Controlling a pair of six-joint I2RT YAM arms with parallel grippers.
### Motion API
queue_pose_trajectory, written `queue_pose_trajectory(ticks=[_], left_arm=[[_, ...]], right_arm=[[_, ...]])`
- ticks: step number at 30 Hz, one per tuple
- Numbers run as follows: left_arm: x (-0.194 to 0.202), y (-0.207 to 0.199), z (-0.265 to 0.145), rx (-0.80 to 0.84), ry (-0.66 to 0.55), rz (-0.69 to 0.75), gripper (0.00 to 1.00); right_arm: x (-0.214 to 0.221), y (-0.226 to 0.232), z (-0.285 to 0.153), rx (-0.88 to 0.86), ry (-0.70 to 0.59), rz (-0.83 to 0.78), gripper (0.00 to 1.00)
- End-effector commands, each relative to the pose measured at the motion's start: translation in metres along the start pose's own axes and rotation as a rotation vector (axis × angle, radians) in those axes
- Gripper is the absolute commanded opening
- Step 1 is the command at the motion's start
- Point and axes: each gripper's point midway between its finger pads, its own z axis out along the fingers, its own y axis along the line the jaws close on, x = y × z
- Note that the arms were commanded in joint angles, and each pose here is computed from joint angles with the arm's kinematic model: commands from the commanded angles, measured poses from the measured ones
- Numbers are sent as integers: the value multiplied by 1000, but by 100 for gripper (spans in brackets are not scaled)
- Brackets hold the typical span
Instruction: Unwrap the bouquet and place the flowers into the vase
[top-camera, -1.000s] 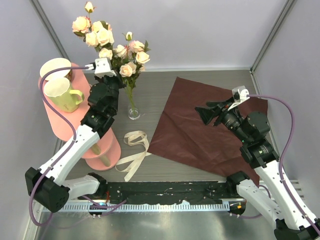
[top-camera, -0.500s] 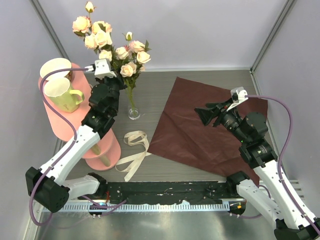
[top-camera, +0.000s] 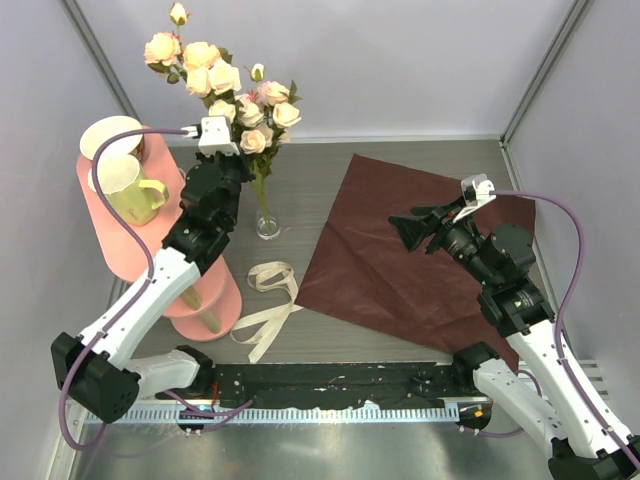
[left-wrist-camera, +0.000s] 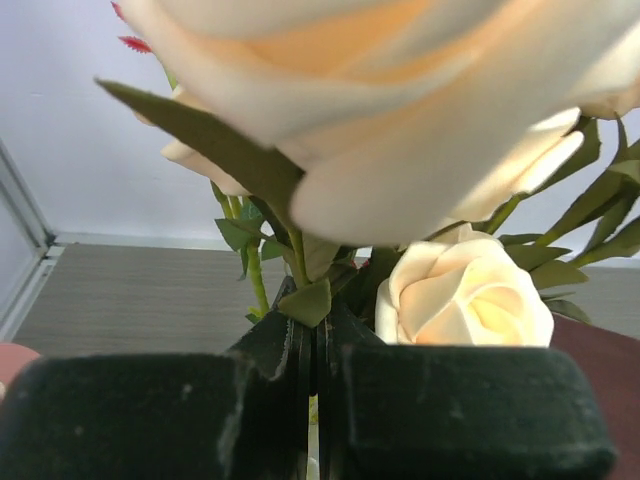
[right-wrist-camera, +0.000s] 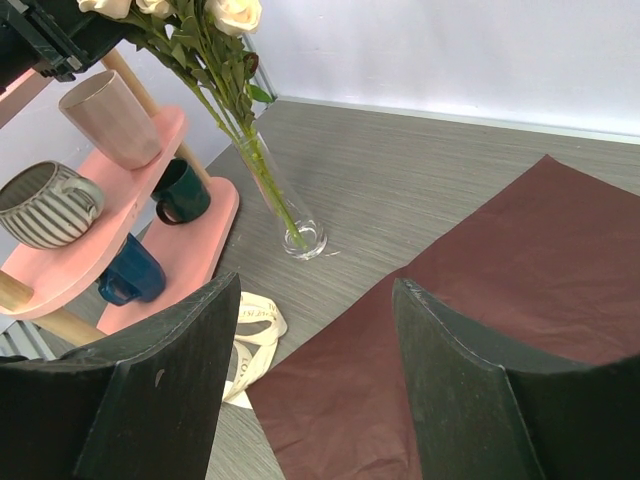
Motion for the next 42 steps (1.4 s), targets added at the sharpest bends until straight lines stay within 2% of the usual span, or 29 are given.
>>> queue_pose_trajectory(ticks=[1,7,14,26,42], left_arm=[[-24,13,3,-71,-16,68,0],[-25,19,9,-160,2,92,0],[-28,2,8,-240,-1,86,0],[16,5,5,-296,28,44,0],[67,4,6,-307,107,93,0]], right_arm=[[-12,5,2,-24,-50,-3,68],[-13,6,2,-28,-51,-1,68],[-9,6,3,-30,-41,1,68],[-10,7,0,-31,-47,-10,68],[-4,5,0,-30,-38,-3,68]])
